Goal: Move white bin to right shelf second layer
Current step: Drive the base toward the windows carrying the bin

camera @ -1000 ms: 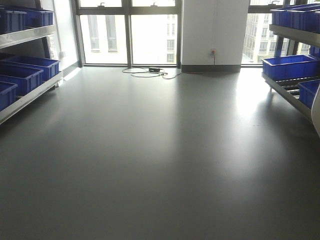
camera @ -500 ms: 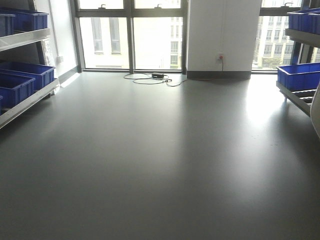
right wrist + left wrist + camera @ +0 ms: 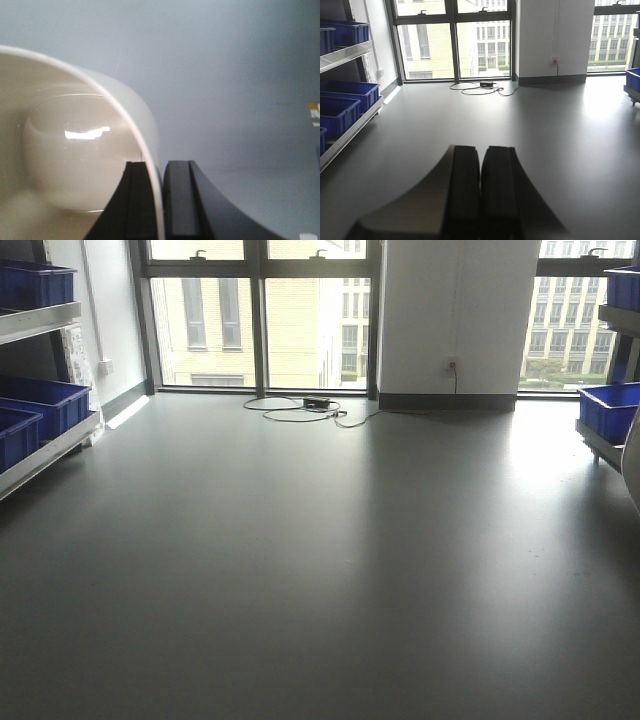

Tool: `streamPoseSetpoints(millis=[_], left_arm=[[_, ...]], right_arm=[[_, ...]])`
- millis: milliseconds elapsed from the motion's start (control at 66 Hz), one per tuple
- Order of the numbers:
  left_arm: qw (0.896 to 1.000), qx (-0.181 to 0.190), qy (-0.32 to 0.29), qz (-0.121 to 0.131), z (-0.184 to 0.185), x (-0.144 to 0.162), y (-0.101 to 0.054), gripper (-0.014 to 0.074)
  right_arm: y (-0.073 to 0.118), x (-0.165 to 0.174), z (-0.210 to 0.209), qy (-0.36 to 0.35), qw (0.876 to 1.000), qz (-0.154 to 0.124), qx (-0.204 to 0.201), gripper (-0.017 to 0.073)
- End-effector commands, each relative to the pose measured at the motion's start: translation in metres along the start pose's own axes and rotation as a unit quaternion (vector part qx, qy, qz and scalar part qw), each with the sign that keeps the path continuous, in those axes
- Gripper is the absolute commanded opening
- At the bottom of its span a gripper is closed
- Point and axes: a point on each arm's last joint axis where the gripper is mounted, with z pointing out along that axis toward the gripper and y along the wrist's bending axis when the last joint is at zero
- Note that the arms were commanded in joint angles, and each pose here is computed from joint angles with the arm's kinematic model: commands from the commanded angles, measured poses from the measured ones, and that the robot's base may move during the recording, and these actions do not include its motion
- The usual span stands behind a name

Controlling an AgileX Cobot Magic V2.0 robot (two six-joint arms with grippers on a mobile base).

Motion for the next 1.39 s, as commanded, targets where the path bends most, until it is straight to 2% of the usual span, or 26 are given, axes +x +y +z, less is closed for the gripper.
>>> streamPoseSetpoints(millis=[0,1379], left_arm=[[1.000,-0.002,-0.030,-0.004,0.0003,0.0041,0.0001,0.0085],[1.000,-0.002,-0.030,-0.004,0.0003,0.0041,0.0001,0.0085]], right_arm=[[0.0014,-0.0123,-0.0074,-0.047,0.999,-0.002,-0.005,0.0049],[0.0017,-0.0123,-0.0074,-0.047,0.999,-0.001,-0.007,0.0049]])
